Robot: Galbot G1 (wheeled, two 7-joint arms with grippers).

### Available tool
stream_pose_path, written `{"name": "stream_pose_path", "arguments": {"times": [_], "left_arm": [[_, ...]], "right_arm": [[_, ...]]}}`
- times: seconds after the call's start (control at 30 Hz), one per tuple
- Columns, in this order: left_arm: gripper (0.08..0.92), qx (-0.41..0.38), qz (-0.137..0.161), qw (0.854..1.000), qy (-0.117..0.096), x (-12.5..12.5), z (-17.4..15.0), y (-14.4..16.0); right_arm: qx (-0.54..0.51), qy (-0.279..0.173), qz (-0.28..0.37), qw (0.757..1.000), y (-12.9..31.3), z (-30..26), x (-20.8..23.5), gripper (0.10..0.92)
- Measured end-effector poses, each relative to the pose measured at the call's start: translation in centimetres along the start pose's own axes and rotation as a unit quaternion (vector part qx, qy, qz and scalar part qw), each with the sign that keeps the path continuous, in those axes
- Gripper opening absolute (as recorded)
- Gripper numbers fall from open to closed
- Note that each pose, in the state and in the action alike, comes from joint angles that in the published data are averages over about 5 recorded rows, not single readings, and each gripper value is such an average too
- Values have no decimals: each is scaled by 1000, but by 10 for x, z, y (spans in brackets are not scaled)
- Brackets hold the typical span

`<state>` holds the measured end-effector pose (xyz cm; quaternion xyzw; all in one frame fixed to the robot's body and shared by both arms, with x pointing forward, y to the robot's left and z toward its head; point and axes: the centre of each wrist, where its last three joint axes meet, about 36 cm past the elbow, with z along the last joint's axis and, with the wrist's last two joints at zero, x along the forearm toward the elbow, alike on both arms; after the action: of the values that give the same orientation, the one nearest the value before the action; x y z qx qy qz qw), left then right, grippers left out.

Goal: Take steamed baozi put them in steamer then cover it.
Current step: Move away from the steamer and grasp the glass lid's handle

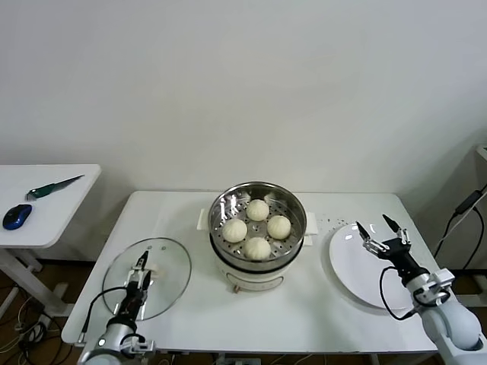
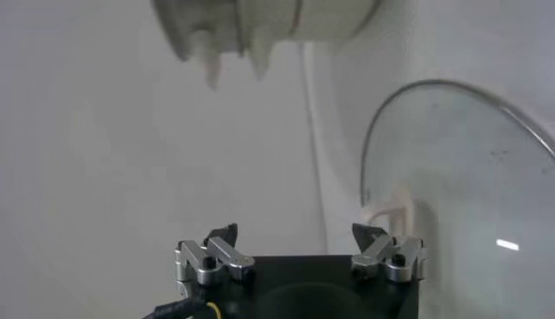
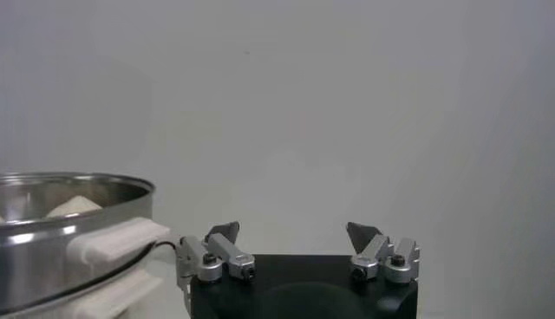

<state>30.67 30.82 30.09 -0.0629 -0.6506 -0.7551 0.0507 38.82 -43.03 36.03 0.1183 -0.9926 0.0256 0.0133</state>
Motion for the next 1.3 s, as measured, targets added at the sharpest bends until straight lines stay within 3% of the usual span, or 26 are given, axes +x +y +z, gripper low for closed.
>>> {"name": "stream_pose_path", "arguments": {"times": [0.3,0.77,0.87,1.3], "left_arm": [[823,-23,13,1000,-2,-25,18,-19],[820,-9,-4,1000,3,-60,30,-28],[778,-2,-7,1000,0,-64,32,-30],[403,21,-4,1000,-9,-67,39,-37]], "right_arm": [[-2,5,13,1000,0,7,12,823],[4,16,16,1000,-1,19,24,823],[7,17,14,1000,-1,22,25,823],[19,20,9,1000,0,26,26,823]]}}
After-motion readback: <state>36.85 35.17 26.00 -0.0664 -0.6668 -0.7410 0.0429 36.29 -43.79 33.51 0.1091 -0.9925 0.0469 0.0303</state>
